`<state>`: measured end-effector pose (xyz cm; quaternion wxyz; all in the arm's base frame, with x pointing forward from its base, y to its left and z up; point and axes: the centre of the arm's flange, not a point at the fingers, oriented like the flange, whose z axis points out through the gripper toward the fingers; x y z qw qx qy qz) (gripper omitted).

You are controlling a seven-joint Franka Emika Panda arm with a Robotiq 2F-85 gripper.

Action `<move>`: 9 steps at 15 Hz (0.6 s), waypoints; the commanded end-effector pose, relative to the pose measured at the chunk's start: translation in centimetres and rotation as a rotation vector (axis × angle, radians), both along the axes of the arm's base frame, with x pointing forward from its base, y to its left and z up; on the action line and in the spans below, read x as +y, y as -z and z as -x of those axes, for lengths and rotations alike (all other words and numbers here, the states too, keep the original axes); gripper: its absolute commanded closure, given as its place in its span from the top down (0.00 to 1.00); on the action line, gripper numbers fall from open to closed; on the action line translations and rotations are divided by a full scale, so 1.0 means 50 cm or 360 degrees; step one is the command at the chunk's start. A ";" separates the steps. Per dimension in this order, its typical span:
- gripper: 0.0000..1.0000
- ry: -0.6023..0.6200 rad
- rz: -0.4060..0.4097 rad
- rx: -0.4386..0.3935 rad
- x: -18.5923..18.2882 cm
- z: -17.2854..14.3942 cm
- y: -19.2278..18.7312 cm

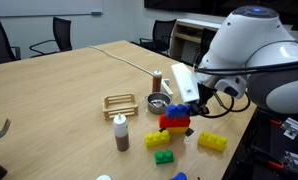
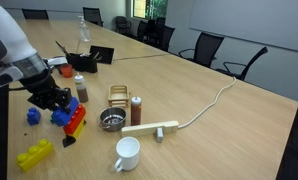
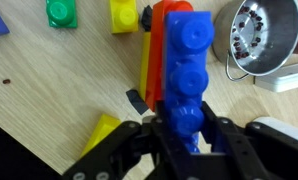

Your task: Stack the blue building block on the right on top of the orange building block

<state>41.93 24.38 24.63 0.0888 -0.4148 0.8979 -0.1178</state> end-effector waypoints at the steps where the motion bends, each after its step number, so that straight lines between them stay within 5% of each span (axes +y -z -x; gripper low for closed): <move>1: 0.10 0.0010 -0.0045 0.0017 0.001 -0.016 0.012; 9: 0.10 -0.0006 -0.0058 0.0009 0.014 -0.042 0.019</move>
